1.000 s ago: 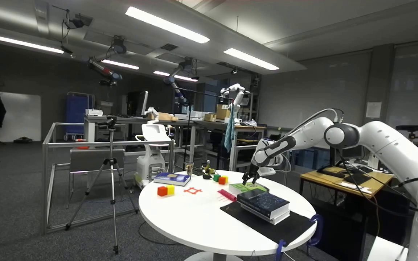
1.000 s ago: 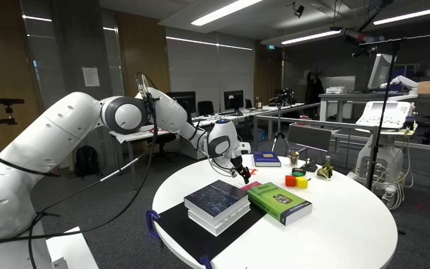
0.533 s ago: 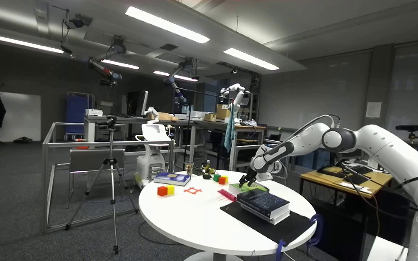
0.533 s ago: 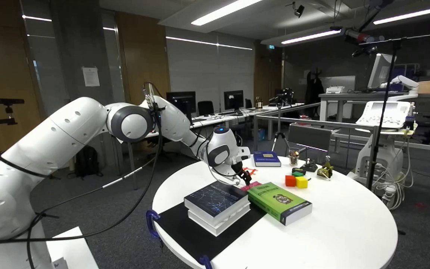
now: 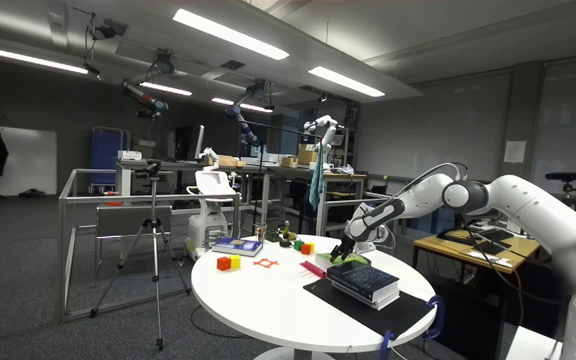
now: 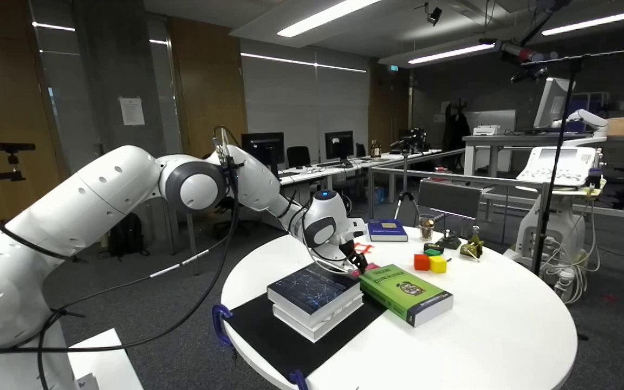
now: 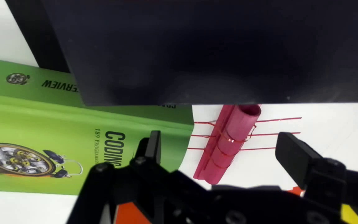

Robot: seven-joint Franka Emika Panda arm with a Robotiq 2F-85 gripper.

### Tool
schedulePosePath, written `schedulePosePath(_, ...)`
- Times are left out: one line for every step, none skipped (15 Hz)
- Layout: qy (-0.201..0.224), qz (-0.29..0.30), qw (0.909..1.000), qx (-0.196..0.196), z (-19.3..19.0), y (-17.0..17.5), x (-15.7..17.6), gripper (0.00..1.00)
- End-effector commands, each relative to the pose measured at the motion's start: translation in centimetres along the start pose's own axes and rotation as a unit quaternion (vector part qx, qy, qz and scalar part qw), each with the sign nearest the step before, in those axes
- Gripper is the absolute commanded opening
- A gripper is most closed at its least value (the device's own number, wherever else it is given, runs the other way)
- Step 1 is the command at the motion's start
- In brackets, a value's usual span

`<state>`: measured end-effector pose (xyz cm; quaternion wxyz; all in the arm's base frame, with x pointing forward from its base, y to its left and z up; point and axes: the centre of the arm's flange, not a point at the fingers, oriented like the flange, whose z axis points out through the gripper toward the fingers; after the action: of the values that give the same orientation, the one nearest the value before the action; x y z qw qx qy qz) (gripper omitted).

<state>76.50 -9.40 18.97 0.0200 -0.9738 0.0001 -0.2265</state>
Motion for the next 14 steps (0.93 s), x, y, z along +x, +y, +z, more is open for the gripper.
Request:
schedulePosePath(0.011, -0.020, 0.9997, 0.006, 0.6, 1.2, 0.4, 1.00)
schedulePosePath(0.010, -0.024, 0.9997, 0.005, 0.7, 1.2, 0.3, 1.00)
schedulePosePath(0.009, -0.027, 0.9996, 0.005, 0.9, 1.3, 0.1, 1.00)
schedulePosePath(0.007, -0.029, 0.9995, 0.005, 1.1, 1.3, 0.0, 1.00)
schedulePosePath(0.006, -0.030, 0.9995, 0.004, 1.3, 1.3, -0.1, 1.00)
schedulePosePath(0.003, -0.030, 0.9995, 0.004, 1.4, 1.2, -0.3, 1.00)
schedulePosePath(0.001, -0.028, 0.9996, 0.004, 1.6, 1.2, -0.3, 1.00)
schedulePosePath(-0.004, -0.023, 0.9997, 0.003, 1.6, 1.2, -0.4, 1.00)
schedulePosePath(-0.010, -0.019, 0.9998, 0.001, 1.5, 1.1, -0.5, 1.00)
schedulePosePath(-0.015, -0.016, 0.9998, -0.002, 1.4, 1.0, -0.6, 1.00)
schedulePosePath(-0.018, -0.015, 0.9997, -0.002, 1.4, 1.0, -0.6, 1.00)
schedulePosePath(-0.022, -0.015, 0.9997, -0.002, 1.3, 0.9, -0.7, 1.00)
schedulePosePath(-0.026, -0.014, 0.9996, -0.001, 1.3, 0.9, -0.7, 1.00)
schedulePosePath(-0.028, -0.014, 0.9995, -0.002, 1.2, 0.9, -0.7, 1.00)
